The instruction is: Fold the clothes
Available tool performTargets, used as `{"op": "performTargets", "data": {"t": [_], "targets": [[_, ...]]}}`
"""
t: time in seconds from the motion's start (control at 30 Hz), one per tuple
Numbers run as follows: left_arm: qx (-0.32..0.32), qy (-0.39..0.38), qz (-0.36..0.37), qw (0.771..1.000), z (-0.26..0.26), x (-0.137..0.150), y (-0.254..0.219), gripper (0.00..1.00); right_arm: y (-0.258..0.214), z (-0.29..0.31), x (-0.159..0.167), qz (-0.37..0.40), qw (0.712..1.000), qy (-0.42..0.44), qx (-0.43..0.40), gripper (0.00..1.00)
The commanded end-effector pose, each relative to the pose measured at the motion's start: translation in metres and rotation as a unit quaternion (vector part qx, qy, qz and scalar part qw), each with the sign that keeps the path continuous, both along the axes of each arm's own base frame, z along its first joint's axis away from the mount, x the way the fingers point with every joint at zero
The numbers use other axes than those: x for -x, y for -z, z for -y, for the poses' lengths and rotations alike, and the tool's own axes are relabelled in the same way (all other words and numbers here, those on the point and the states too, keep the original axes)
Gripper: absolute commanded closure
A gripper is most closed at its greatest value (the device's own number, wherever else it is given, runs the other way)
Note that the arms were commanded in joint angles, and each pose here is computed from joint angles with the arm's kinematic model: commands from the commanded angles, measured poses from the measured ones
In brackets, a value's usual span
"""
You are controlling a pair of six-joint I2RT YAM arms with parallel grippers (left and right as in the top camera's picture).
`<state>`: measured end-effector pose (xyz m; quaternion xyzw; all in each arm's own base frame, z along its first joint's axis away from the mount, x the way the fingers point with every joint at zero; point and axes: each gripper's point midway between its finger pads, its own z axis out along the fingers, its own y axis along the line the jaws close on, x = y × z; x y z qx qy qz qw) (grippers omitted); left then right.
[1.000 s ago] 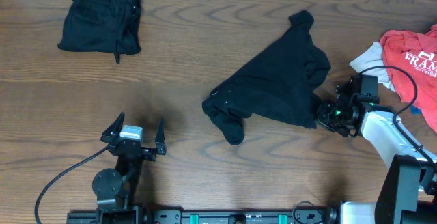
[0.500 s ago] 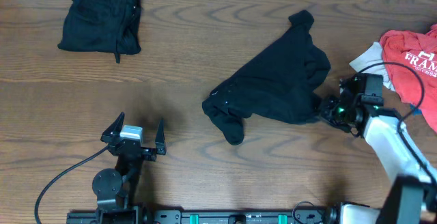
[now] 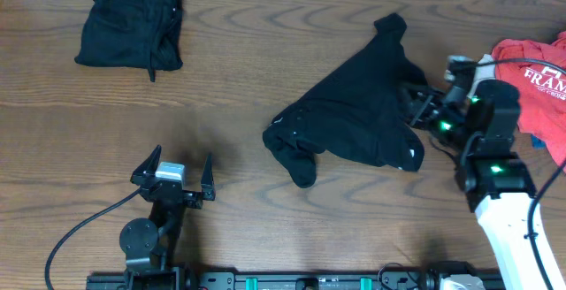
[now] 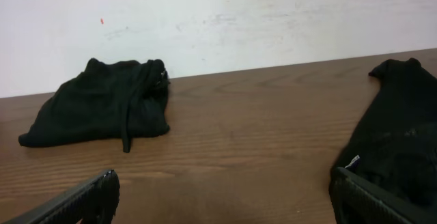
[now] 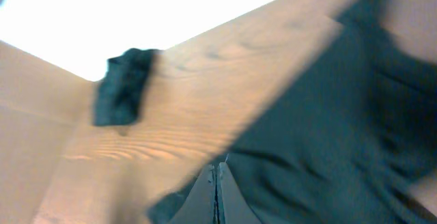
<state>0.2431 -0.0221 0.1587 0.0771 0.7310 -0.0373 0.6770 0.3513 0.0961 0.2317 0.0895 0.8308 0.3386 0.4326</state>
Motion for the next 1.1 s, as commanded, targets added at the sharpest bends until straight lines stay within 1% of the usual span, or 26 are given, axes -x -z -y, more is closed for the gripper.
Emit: {"op": "performTargets", "data": {"t": [0.0,0.07,0.13,0.17,0.23,0.27,0.3,0.4,0.47,0.5,0.57,0.67,0.73,0.93,1.07], "targets": [[-0.006,0.004,-0.022,1.0,0.001,0.001,0.016,0.02,-0.016,-0.035,0.001,0.014,0.999,-0.034,-0.033,0.99],[-0.006,0.004,-0.022,1.0,0.001,0.001,0.016,0.02,-0.011,-0.034,-0.003,0.011,1.0,-0.012,-0.015,0.99],[-0.006,0.004,-0.022,1.0,0.001,0.001,0.016,0.02,0.008,-0.011,-0.005,-0.021,0.999,0.046,0.017,0.98],[-0.006,0.004,-0.022,1.0,0.001,0.001,0.016,0.02,0.021,0.003,-0.003,-0.047,0.996,0.074,0.033,0.92],[-0.006,0.004,-0.022,1.0,0.001,0.001,0.016,0.02,0.045,0.023,0.008,-0.103,0.988,0.102,0.05,0.79],[-0.006,0.004,-0.022,1.0,0.001,0.001,0.016,0.02,0.054,0.03,0.015,-0.128,0.984,0.11,0.055,0.67],[-0.006,0.004,-0.022,1.0,0.001,0.001,0.016,0.02,0.066,0.04,0.024,-0.16,0.978,0.119,0.063,0.61],[-0.006,0.004,-0.022,1.0,0.001,0.001,0.016,0.02,0.094,0.064,0.052,-0.232,0.959,0.127,0.098,0.51],[-0.006,0.004,-0.022,1.0,0.001,0.001,0.016,0.02,0.107,0.075,0.069,-0.272,0.946,0.132,0.115,0.41],[-0.006,0.004,-0.022,1.0,0.001,0.001,0.016,0.02,0.115,0.081,0.08,-0.299,0.936,0.14,0.127,0.34],[-0.006,0.004,-0.022,1.0,0.001,0.001,0.016,0.02,0.131,0.091,0.102,-0.346,0.913,0.151,0.152,0.25],[-0.006,0.004,-0.022,1.0,0.001,0.001,0.016,0.02,0.146,0.093,0.115,-0.377,0.9,0.144,0.164,0.23],[-0.006,0.004,-0.022,1.0,0.001,0.001,0.016,0.02,0.158,0.091,0.117,-0.389,0.896,0.141,0.161,0.22],[-0.006,0.004,-0.022,1.0,0.001,0.001,0.016,0.02,0.187,0.077,0.108,-0.396,0.901,0.127,0.119,0.21],[-0.006,0.004,-0.022,1.0,0.001,0.001,0.016,0.02,0.199,0.077,0.101,-0.402,0.899,0.138,0.108,0.21]]}}
